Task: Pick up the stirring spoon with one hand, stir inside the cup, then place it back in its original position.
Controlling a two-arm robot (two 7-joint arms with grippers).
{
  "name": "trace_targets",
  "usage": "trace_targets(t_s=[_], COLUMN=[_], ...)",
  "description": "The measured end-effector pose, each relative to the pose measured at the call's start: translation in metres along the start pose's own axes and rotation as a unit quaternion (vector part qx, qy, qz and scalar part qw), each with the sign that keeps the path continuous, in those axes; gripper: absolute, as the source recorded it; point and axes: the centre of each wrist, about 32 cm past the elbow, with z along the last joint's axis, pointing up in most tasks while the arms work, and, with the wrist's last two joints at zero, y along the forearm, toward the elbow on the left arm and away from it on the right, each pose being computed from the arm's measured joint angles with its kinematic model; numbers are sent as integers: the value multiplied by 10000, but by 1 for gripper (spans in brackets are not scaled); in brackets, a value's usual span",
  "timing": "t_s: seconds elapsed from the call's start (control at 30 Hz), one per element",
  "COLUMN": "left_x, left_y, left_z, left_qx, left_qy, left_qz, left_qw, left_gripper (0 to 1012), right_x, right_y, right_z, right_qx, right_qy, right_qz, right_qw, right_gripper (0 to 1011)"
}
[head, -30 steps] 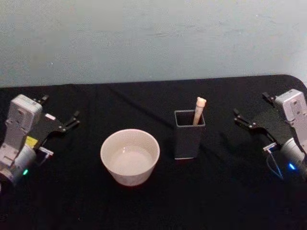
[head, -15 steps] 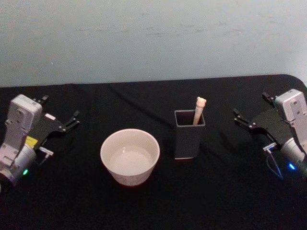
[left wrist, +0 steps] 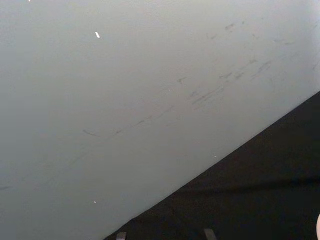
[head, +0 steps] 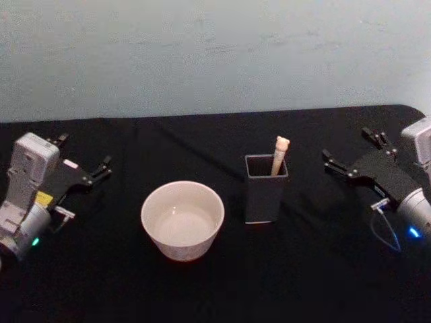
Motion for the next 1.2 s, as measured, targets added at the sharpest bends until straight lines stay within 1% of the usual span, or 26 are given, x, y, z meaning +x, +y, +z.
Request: trace_targets(t_s=[0.03,0.07,0.1,0.23,0.27,0.33,0.37,0.5,0.53,0.57,0.6,0.7,0.73,0.8,1.0,1.2], left_x=[0,0,0,0,0,0,0,0,0,0,0,0,0,0,0,0], left_y=[0,0,0,0,0,0,0,0,0,0,0,0,0,0,0,0], left_z=[0,0,0,0,0,0,0,0,0,0,0,0,0,0,0,0], left_qx=[0,0,0,0,0,0,0,0,0,0,0,0,0,0,0,0], left_qy=[0,0,0,0,0,0,0,0,0,0,0,0,0,0,0,0], left_qz=[0,0,0,0,0,1,0,0,0,0,0,0,0,0,0,0], left_qw=[10000,10000,10000,10000,10000,10000,10000,10000,10000,10000,10000,10000,10000,10000,10000,10000], left_gripper=[1001,1001,1001,1001,1001,1001,1001,1001,1001,1001,1001,1001,1001,1001,1001,1001], right_x=[14,20,34,80,99,118,139,180,199,206,217,227,235,243,242,234], right_y=[-14,-20,-31,-49,-52,-50,-42,-16,6,19,44,86,123,182,350,490], right_z=[33,47,71,122,139,150,163,163,167,166,158,154,153,147,147,149], right_qx=[44,58,78,76,63,32,13,-7,7,13,22,41,65,98,165,195], right_qy=[132,202,347,700,858,1034,1193,1383,1447,1467,1479,1478,1459,1411,1241,1153], right_qz=[96,153,274,582,743,922,1088,1391,1559,1631,1768,1933,2052,2206,2472,2615], right_qw=[9999,9997,9990,9958,9935,9904,9869,9806,9771,9757,9731,9699,9678,9651,9609,9581], right_gripper=[1000,1002,1000,1002,1000,1000,1000,1002,1000,1002,1000,1002,1002,1002,1000,1002])
